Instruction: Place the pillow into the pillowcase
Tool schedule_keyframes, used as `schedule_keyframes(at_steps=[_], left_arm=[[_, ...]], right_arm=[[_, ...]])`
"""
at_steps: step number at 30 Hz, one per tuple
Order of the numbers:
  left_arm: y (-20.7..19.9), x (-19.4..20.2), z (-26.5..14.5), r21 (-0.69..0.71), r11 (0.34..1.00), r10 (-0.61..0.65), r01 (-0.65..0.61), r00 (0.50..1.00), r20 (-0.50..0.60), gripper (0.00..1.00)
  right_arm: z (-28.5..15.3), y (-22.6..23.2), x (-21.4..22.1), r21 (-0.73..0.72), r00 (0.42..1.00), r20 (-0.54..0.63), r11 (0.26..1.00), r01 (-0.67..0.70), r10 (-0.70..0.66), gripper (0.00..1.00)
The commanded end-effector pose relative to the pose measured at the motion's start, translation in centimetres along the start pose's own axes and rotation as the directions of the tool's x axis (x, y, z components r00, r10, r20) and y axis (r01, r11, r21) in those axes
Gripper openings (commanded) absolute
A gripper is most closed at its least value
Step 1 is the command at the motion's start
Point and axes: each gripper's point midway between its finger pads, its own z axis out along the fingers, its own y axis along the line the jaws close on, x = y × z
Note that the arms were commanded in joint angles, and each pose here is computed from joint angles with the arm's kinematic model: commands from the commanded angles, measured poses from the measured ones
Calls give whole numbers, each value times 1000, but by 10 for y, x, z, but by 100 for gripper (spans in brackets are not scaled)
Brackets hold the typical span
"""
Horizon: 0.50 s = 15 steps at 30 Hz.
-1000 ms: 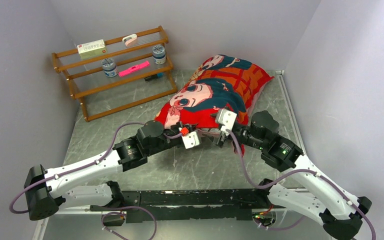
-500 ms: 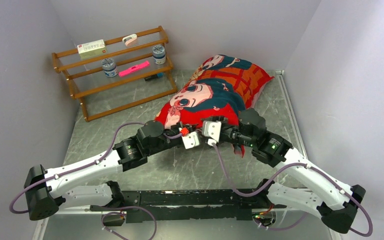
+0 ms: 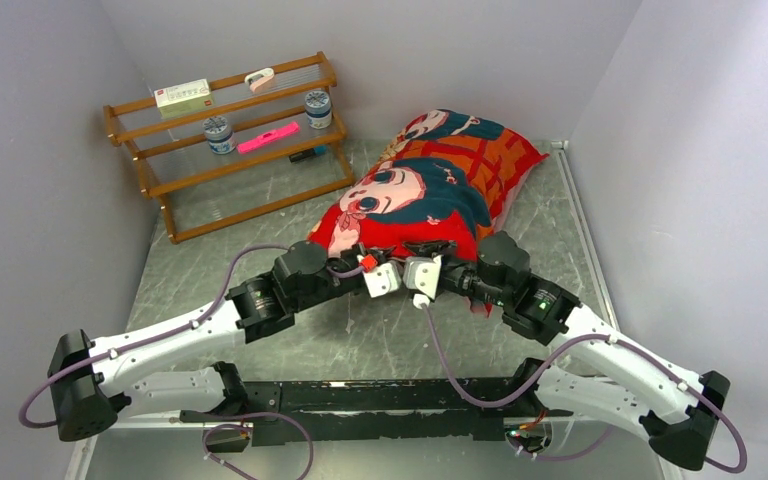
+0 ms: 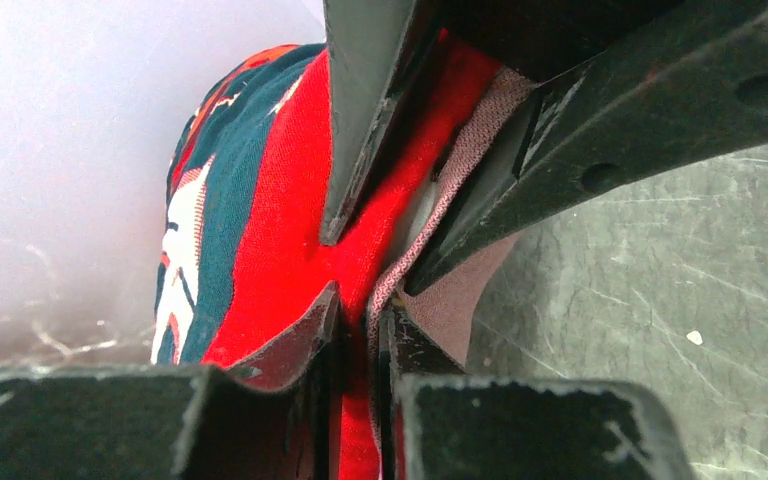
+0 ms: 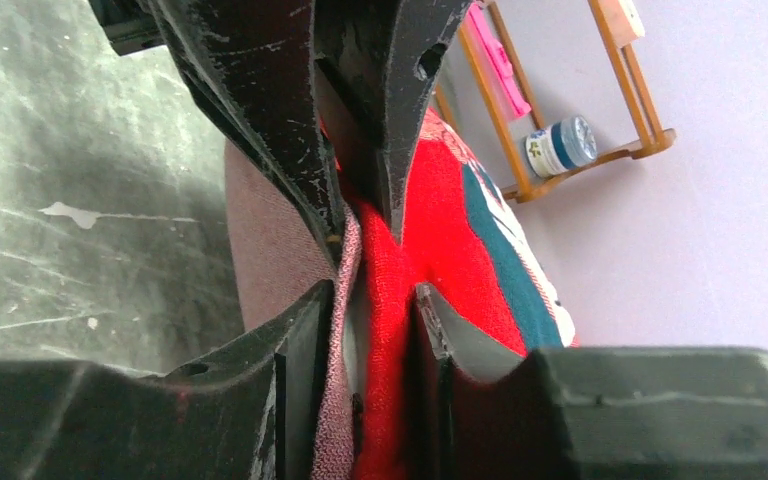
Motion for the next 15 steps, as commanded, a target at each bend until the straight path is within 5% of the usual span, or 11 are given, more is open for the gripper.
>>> schedule_keyframes(at_steps=[1, 3, 5, 9, 12, 15], left_arm=[[37, -67, -15, -115, 993, 39, -14, 975, 220, 5], [36, -68, -15, -112, 994, 38, -13, 974, 222, 5], [36, -69, -16, -113, 994, 36, -10, 974, 225, 5], [36, -66, -16, -99, 995, 14, 5, 982, 189, 8], [33, -56, -19, -75, 997, 5, 4, 992, 123, 39], [30, -42, -30, -92, 995, 42, -34, 995, 93, 61]], right_arm=[[-4, -19, 9, 71, 996, -75, 996, 45, -39, 37], [-2, -20, 8, 83, 997, -63, 995, 52, -46, 25], [-2, -24, 5, 116, 998, -42, 992, 58, -54, 0], [-9, -31, -9, 188, 994, 43, 978, 88, -98, 0], [-14, -33, -20, 204, 989, 93, 974, 96, -117, 0], [-15, -29, -29, 189, 983, 140, 978, 91, -118, 0]])
